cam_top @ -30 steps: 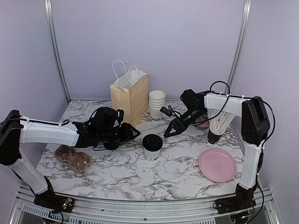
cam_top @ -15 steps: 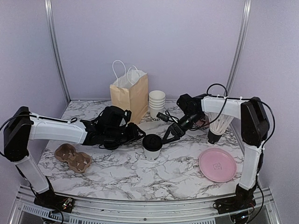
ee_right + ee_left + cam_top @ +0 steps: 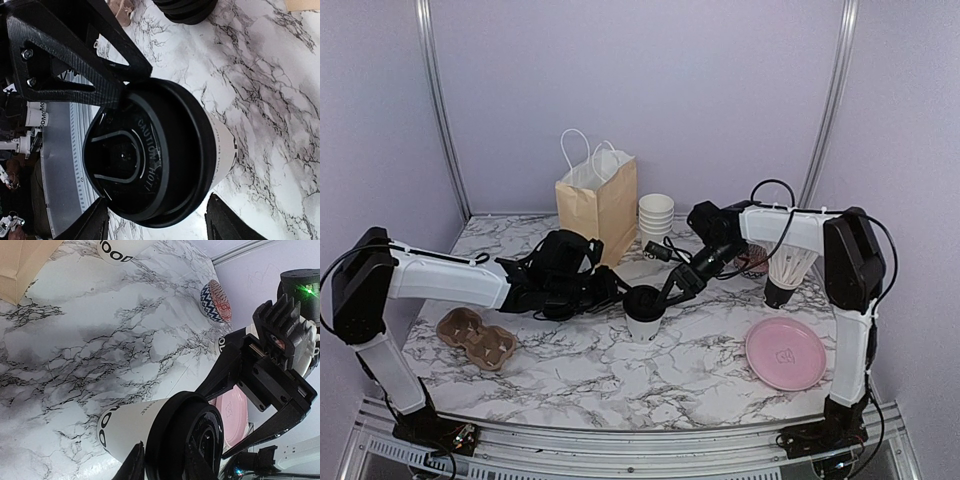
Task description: Pack the takeout coffee
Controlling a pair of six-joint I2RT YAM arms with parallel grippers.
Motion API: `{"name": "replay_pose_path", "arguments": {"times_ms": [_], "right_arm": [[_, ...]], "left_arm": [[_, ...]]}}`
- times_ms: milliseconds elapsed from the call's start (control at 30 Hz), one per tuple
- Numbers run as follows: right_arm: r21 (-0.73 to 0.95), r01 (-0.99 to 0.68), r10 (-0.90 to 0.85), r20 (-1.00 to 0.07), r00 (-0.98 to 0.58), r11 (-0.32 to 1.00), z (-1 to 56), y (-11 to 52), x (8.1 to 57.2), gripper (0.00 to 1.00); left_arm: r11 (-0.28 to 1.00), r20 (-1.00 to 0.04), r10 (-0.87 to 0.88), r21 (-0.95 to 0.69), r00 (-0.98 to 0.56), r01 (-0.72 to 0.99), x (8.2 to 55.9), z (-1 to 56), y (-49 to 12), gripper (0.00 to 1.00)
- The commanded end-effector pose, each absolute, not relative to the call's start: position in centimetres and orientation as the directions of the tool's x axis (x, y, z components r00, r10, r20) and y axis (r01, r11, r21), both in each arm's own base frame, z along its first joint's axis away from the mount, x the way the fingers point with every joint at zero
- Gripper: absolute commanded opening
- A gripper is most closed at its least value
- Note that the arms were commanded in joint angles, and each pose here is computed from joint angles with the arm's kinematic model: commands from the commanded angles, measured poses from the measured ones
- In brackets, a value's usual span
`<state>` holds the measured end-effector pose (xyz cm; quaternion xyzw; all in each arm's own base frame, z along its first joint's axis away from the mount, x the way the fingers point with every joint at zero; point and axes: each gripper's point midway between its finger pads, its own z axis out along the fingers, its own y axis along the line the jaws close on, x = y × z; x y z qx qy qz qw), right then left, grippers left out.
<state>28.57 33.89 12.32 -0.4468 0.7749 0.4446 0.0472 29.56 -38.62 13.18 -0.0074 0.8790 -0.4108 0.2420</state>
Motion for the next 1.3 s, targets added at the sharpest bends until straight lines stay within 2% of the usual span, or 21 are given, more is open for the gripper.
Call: {"name": "replay_pose_path", "arguments": {"times_ms": [0,300,500,567,733,833,1067,1267], "right_arm": [[0.634,-0.740,-0.649,-0.469,-0.599,0.225,11.8,34.4,29.7,0.63],[0.630,-0.707,-0.652,-0.396,-0.647,0.319,8.3,34.1,31.4,0.56],[0.585,-0.670,-0.656,-0.286,-0.698,0.457,3.4,32.2,32.7,0.49],[0.578,-0.666,-0.659,-0.271,-0.702,0.472,2.8,32.0,32.7,0.49],[0.555,-0.696,-0.662,-0.312,-0.682,0.456,4.1,32.3,33.3,0.48],[0.581,-0.720,-0.655,-0.380,-0.653,0.380,6.9,32.9,33.0,0.48],[0.595,-0.761,-0.610,-0.511,-0.606,0.258,12.9,33.2,33.0,0.57],[0.606,-0.763,-0.600,-0.530,-0.599,0.225,14.0,33.4,33.0,0.60]], "left_arm": [[0.688,-0.391,-0.189,-0.707,-0.901,0.162,29.1,10.9,-38.1,0.27],[0.751,-0.341,-0.199,-0.655,-0.919,0.080,27.9,6.2,-35.7,0.22],[0.815,-0.172,-0.205,-0.575,-0.964,-0.071,24.6,-2.7,-32.0,0.19],[0.801,-0.133,-0.202,-0.593,-0.970,-0.086,23.8,-3.4,-32.2,0.20],[0.771,-0.181,-0.176,-0.637,-0.967,-0.021,24.0,-0.6,-34.2,0.22],[0.730,-0.242,-0.154,-0.681,-0.958,0.055,24.4,2.9,-36.2,0.25],[0.652,-0.375,-0.199,-0.740,-0.905,0.163,25.6,11.4,-38.1,0.31],[0.672,-0.425,-0.223,-0.719,-0.877,0.177,26.4,14.2,-37.5,0.40]]}}
